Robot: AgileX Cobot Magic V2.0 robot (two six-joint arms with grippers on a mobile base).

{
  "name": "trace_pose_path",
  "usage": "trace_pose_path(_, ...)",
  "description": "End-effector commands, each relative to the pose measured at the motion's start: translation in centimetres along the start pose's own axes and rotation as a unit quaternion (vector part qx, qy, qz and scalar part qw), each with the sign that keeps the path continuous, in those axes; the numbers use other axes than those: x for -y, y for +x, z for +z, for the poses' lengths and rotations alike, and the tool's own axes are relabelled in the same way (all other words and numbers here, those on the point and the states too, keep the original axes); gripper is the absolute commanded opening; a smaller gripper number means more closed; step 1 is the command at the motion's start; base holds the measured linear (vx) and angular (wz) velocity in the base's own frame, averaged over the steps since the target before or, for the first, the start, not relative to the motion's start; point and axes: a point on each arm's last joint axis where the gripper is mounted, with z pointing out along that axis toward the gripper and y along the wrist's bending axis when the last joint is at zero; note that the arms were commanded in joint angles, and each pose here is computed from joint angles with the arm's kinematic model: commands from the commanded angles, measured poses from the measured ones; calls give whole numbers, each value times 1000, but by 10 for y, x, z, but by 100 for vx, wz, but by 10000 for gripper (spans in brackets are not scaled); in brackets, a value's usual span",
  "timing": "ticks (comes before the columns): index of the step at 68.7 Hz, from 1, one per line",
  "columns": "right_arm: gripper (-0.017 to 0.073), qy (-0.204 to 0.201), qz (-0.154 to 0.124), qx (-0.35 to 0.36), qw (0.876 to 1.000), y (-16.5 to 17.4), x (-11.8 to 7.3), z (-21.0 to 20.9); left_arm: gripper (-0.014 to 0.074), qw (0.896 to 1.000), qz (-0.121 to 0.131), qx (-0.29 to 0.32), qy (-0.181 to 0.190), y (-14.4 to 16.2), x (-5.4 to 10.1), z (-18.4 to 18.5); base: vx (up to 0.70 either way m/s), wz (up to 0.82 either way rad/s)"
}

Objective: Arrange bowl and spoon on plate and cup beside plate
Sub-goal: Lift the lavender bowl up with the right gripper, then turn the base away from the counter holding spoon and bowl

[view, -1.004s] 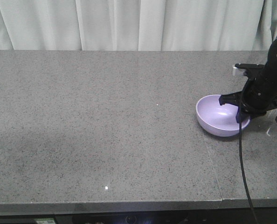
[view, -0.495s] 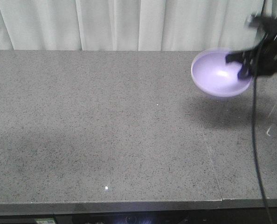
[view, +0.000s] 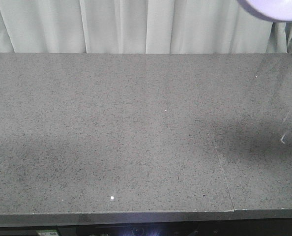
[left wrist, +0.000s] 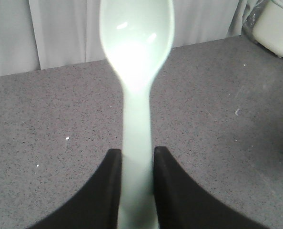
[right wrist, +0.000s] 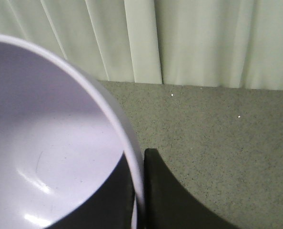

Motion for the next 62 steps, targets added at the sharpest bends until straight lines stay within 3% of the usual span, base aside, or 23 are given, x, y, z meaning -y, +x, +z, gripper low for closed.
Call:
trace_pose_path(1,-10,2,-9,71,997,-12,-7,-31,-7,998,1,55,12,-11,9,-16,0,0)
trace_pose_path(62,-10,1,-13,63,998,-8,-10,-43,-7,998,1,55,12,-11,9,-16,0,0)
